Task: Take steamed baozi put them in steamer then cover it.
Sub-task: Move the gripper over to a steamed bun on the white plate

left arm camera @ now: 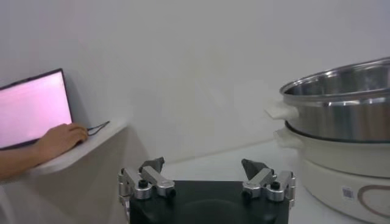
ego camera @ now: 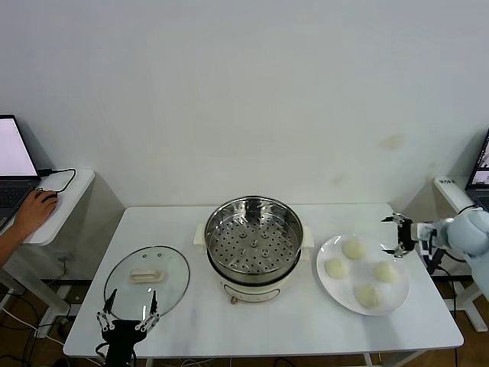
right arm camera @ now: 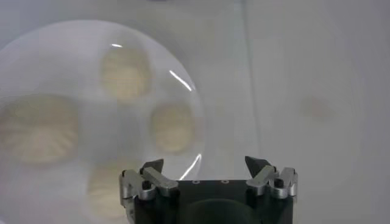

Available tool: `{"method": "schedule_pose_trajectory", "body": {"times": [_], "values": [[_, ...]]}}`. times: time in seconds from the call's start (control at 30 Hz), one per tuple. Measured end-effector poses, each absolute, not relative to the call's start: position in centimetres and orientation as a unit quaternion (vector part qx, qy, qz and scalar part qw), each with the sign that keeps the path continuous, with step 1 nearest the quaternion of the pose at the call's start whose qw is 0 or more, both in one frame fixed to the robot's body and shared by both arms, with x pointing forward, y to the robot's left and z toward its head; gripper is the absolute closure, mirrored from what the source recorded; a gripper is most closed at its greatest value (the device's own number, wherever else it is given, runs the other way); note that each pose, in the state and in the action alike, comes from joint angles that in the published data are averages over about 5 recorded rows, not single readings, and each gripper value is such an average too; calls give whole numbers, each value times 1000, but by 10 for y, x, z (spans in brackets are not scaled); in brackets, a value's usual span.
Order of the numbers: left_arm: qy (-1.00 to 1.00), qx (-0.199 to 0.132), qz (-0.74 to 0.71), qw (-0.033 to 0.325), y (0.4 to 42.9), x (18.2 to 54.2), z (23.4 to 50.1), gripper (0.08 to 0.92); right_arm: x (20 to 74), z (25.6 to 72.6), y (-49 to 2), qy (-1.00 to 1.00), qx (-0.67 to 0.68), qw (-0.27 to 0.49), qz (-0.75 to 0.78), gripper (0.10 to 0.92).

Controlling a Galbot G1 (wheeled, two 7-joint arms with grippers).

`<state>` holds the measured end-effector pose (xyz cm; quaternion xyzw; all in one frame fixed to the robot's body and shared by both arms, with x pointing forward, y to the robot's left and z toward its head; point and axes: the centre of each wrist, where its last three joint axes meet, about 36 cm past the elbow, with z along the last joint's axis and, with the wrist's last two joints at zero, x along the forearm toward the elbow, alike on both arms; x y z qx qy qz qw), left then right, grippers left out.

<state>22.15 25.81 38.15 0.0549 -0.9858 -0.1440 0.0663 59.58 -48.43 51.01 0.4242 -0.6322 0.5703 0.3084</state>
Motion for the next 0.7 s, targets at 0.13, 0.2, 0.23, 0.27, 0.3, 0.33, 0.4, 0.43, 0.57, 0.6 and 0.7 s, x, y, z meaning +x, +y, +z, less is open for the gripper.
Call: {"method": "schedule_pose_trajectory", "body": {"times": [0.13,0.2,0.23,0.27,0.3,0.33,0.4,0.43,0.57,0.6,0.7], "values": [[-985,55,-148,68,259,221,380,177,614,499,-474,-611,446,324,568,200],[-985,56,-149,68,259,221,380,177,622,493,-468,-602,455,330,567,199],[-985,56,-149,68,260,221,380,177,626,489,-464,-598,459,333,566,199],[-985,57,-150,68,260,221,380,177,629,486,-461,-594,463,336,565,199],[-985,58,-150,68,260,221,380,177,632,483,-457,-591,467,338,565,199],[-984,59,-151,69,261,221,380,177,636,481,-454,-587,470,340,565,200],[-984,61,-153,69,262,221,379,177,641,477,-448,-581,474,343,565,200],[-984,61,-153,70,263,221,379,177,644,475,-445,-579,476,345,566,200],[-983,64,-157,69,266,221,380,177,654,471,-437,-570,478,350,570,199],[-983,64,-157,69,266,221,380,177,656,470,-435,-568,477,351,571,199],[-983,65,-159,67,267,221,380,177,660,466,-432,-561,477,357,575,200]]}}
